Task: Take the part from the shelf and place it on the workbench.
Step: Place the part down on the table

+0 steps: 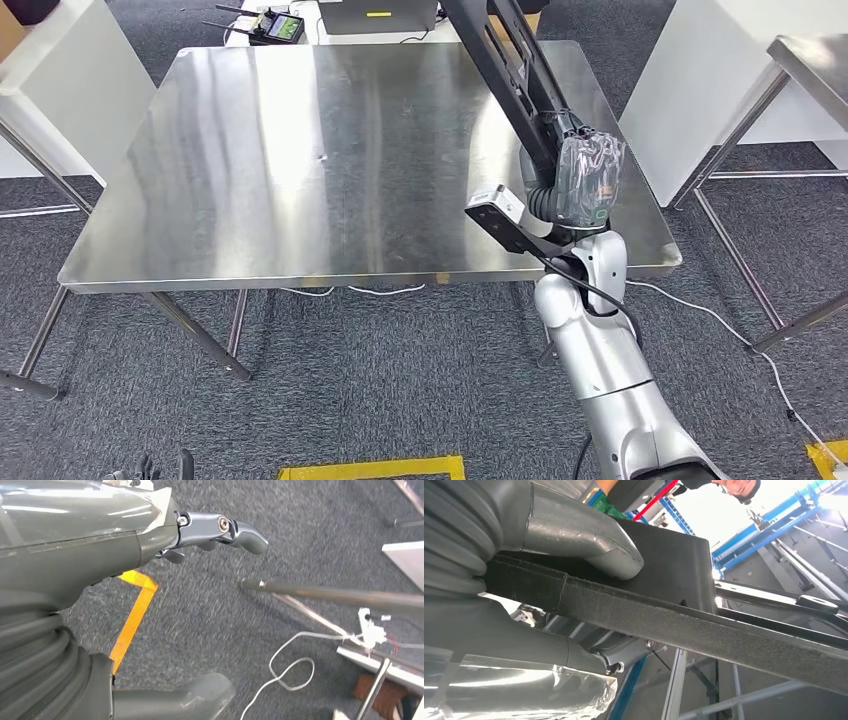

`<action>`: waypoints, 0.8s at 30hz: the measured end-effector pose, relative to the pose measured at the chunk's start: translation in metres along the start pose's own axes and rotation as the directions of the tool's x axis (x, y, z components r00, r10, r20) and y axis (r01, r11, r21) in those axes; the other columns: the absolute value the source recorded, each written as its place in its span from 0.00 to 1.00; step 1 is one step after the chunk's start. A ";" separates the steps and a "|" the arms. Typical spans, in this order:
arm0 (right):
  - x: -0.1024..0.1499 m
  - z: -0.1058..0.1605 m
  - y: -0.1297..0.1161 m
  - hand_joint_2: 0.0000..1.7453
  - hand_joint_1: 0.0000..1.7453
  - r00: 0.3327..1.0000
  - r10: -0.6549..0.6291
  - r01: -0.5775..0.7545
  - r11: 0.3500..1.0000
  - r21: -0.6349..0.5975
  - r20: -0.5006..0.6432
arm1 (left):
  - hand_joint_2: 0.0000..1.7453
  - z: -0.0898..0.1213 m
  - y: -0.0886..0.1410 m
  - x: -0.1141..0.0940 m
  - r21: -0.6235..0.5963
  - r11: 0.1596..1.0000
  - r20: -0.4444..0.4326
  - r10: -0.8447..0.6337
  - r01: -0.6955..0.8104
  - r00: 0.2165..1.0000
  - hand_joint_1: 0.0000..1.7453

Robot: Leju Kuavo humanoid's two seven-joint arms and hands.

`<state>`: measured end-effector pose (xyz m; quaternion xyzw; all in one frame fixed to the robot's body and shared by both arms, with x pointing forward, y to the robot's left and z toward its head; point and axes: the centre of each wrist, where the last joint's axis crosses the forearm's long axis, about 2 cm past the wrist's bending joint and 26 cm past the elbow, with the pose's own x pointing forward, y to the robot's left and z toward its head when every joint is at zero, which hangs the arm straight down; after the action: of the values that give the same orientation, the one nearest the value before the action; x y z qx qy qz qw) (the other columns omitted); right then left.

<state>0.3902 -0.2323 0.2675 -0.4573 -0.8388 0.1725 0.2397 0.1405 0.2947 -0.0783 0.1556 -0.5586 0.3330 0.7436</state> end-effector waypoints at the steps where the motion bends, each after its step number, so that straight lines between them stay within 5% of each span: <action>1: -0.001 0.001 0.000 1.00 1.00 1.000 0.001 -0.001 1.000 0.003 -0.001 | 1.00 0.000 0.000 0.000 0.001 1.000 0.000 0.000 0.000 1.000 0.00; 24: -0.010 0.006 0.003 1.00 1.00 1.000 0.018 -0.018 0.999 0.037 -0.004 | 1.00 0.000 0.001 0.000 -0.009 1.000 0.001 -0.008 0.008 1.000 0.00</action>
<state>0.3934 -0.2400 0.2585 -0.4607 -0.8309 0.1890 0.2482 0.1402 0.2954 -0.0784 0.1548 -0.5598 0.3276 0.7452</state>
